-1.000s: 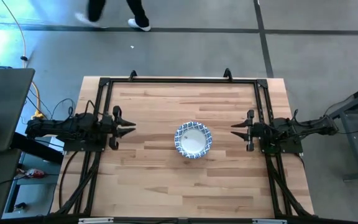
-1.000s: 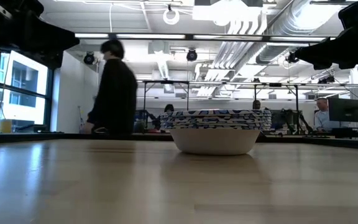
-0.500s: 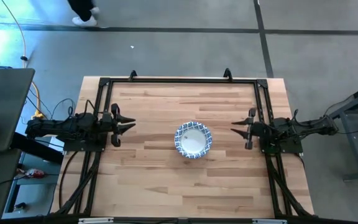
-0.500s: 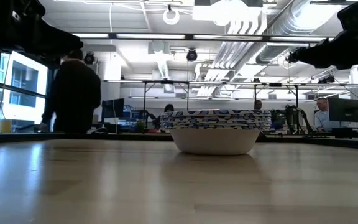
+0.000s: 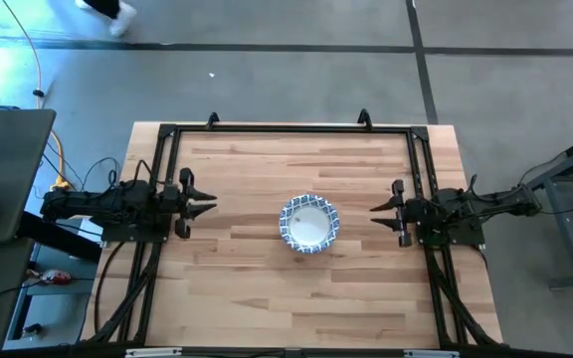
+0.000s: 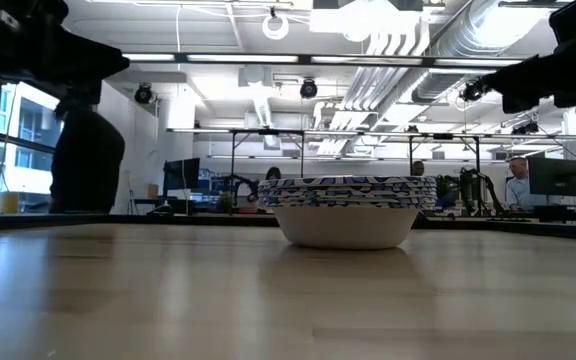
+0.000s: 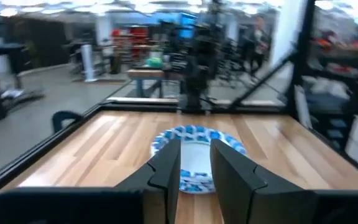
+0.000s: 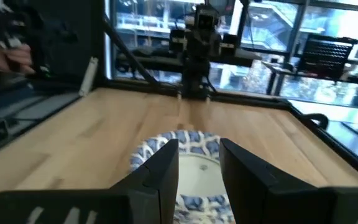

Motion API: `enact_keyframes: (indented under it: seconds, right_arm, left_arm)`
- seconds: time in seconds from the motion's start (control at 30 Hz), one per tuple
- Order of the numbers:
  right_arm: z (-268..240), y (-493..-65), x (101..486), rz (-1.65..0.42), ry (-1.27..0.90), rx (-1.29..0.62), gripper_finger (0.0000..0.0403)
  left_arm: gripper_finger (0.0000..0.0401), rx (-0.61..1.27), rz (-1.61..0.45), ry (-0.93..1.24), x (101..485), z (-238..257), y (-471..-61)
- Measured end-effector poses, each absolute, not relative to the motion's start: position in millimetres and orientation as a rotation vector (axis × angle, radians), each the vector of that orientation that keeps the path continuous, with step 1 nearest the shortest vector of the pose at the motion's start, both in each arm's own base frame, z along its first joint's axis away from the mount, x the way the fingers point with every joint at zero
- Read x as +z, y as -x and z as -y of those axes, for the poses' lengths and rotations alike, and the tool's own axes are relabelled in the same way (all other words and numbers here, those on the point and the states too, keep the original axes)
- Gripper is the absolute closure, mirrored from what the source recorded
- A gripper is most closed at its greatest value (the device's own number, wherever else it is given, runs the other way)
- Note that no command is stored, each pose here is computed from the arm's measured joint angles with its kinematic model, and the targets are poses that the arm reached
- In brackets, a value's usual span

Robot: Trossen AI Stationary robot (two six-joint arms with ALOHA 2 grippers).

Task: Nest bowls inside each other
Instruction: Return to Home Position

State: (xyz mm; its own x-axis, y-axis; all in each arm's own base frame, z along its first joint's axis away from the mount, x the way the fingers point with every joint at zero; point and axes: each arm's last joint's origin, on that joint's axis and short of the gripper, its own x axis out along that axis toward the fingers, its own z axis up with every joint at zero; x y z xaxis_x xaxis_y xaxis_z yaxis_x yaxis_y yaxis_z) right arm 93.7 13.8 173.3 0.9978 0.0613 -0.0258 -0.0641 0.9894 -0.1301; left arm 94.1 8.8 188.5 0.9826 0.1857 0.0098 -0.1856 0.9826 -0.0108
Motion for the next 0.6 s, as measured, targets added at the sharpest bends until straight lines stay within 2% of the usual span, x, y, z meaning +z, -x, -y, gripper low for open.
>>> enact_keyframes:
  seconds: [0.23,0.37,0.6]
  right_arm:
    - [-14,-95,180,0.133,0.134,0.051,0.0295]
    - [-13,-97,173,0.069,0.091,0.014,0.0295]
    - [-13,-97,174,0.077,0.089,0.006,0.0295]
  left_arm:
    - [0.0325,0.009,0.019,-0.155,189,-4,-95]
    - [0.0325,-0.023,0.034,-0.191,190,-3,-95]
    - [0.0325,-0.014,0.018,-0.196,189,-3,-95]
